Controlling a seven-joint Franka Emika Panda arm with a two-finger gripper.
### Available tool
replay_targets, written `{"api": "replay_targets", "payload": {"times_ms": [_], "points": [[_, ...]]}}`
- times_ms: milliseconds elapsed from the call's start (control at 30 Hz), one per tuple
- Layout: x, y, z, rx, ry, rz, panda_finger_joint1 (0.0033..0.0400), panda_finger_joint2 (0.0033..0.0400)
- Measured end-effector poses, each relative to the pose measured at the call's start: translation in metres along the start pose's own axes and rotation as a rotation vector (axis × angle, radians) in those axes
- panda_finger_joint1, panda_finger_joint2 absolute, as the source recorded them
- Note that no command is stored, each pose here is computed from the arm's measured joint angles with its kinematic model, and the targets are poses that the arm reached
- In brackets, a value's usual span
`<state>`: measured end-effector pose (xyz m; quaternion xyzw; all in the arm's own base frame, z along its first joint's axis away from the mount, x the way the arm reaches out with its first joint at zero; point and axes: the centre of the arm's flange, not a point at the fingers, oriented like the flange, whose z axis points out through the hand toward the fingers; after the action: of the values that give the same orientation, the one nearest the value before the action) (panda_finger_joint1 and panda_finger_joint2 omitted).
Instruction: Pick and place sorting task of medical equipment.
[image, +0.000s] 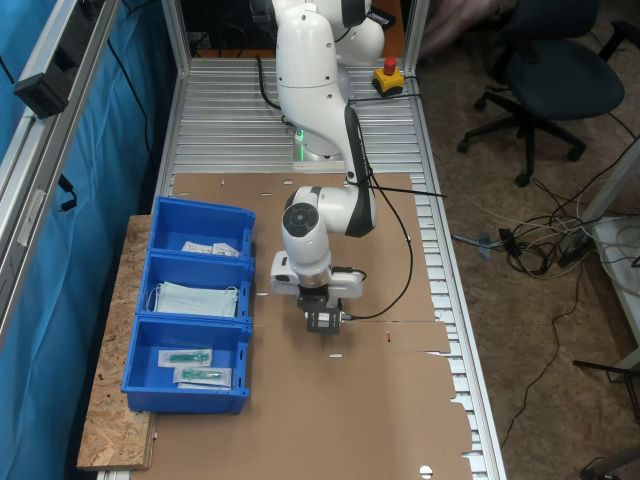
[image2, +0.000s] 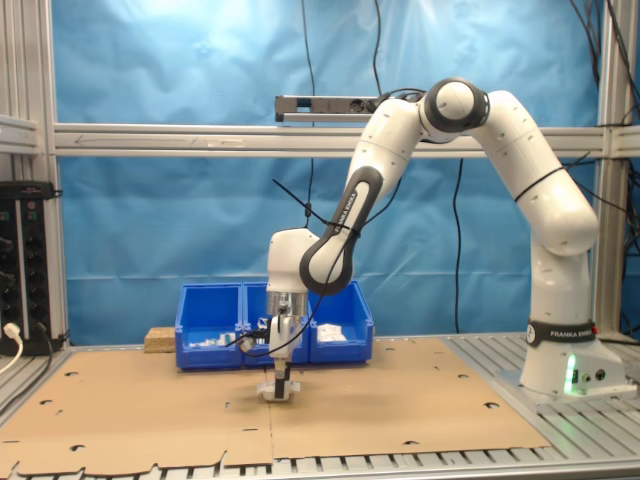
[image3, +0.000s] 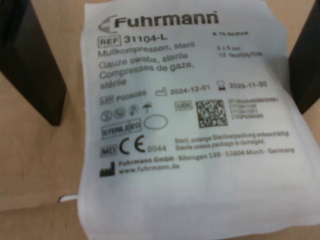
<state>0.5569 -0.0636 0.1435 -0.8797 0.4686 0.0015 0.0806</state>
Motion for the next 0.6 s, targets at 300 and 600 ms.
{"api": "replay_targets", "payload": {"times_ms": [300, 600], "points": [[0.0000, 0.0000, 0.0000, 0.000, 0.000, 0.000, 0.0400, 0.0400], [0.0000, 0.0000, 0.0000, 0.000, 0.000, 0.000, 0.0352, 0.0352]]}}
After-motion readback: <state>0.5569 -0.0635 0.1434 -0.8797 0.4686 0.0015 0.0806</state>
